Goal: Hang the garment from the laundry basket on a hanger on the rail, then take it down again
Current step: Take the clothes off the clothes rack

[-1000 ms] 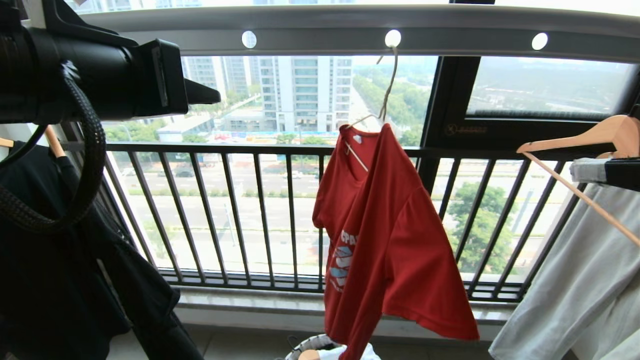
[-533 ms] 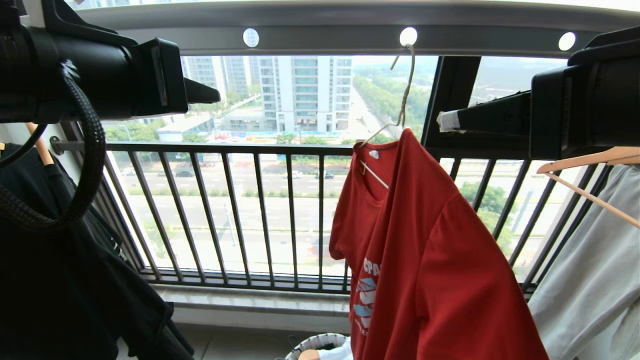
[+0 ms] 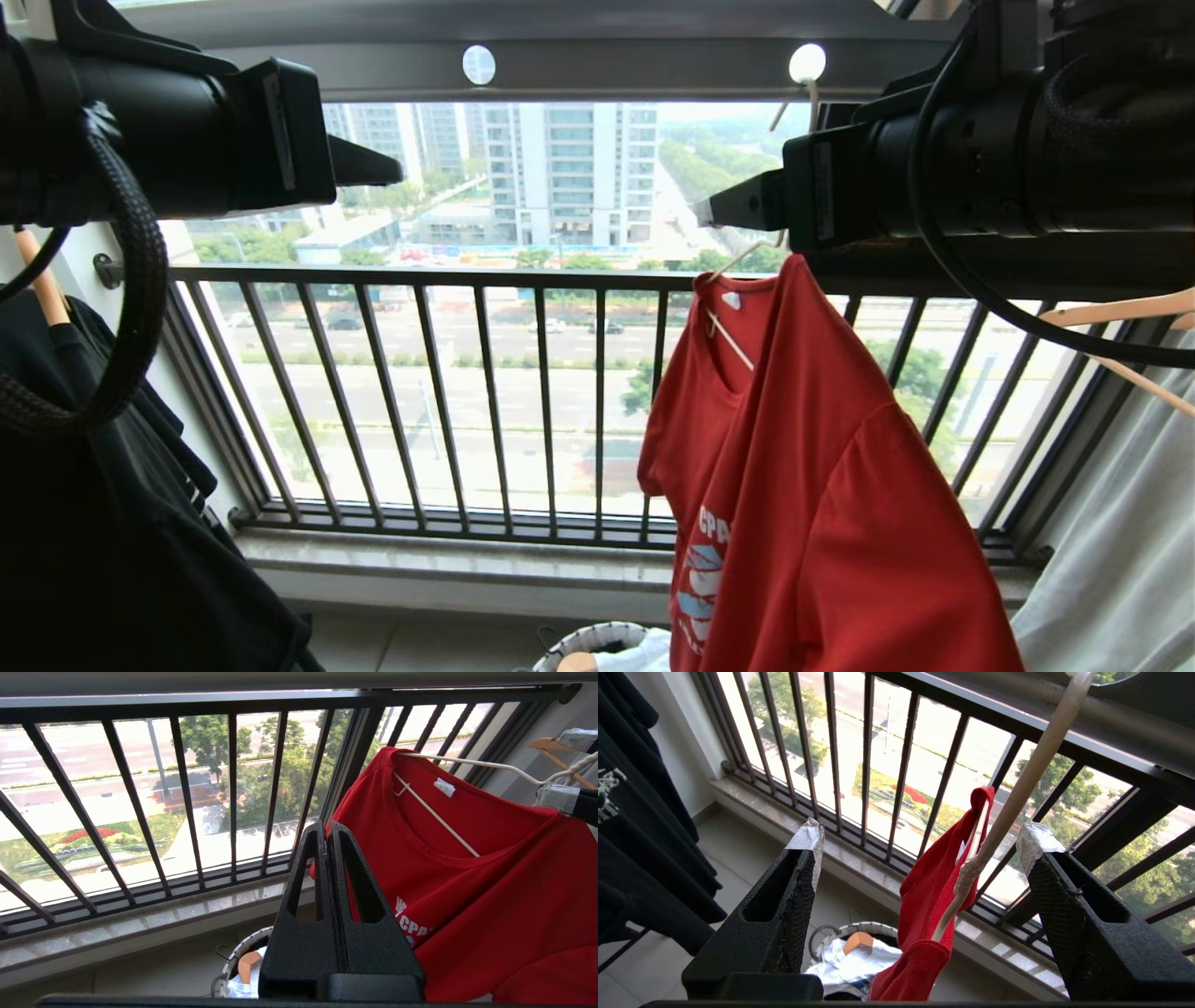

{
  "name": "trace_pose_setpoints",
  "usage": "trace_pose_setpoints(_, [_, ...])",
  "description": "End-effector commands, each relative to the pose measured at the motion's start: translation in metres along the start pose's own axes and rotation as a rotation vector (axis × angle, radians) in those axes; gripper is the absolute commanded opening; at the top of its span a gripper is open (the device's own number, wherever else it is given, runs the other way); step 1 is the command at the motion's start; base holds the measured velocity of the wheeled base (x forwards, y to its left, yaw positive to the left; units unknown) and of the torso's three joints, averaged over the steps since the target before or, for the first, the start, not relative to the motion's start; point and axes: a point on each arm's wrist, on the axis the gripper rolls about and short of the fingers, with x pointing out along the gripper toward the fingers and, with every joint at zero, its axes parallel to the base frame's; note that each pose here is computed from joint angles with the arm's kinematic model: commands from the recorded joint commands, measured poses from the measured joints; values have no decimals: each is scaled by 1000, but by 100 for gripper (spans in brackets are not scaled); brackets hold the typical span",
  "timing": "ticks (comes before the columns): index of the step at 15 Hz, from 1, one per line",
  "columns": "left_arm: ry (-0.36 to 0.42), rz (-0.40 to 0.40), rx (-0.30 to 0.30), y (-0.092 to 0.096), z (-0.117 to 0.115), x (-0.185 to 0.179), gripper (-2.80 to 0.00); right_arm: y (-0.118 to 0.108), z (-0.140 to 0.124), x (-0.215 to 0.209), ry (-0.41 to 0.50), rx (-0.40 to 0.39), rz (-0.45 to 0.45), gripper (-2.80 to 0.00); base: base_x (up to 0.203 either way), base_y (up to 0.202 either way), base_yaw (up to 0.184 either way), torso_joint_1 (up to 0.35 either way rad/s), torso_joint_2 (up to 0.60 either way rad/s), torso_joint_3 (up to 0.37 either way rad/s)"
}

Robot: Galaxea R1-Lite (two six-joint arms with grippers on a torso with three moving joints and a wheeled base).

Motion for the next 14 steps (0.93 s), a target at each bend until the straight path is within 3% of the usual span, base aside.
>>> trace_pose_setpoints(1, [-6, 1, -1, 0, 1, -3, -280, -7, -5, 16, 27, 3, -41, 0, 0, 0, 0, 0, 0, 0])
trace_pose_setpoints(10, [-4, 3, -1, 0, 1, -2, -280, -26, -3, 32, 24, 21, -108, 0, 0, 0, 0, 0, 0, 0])
trace_pose_setpoints(11, [-5, 3, -1, 0, 1, -2, -280, -27, -4, 33, 26, 21, -110, -280, 0, 0, 0, 0, 0, 0])
trace_pose_setpoints(14, [-5, 3, -1, 0, 1, -2, -280, -27, -4, 34, 29, 19, -111, -280, 0, 0, 0, 0, 0, 0])
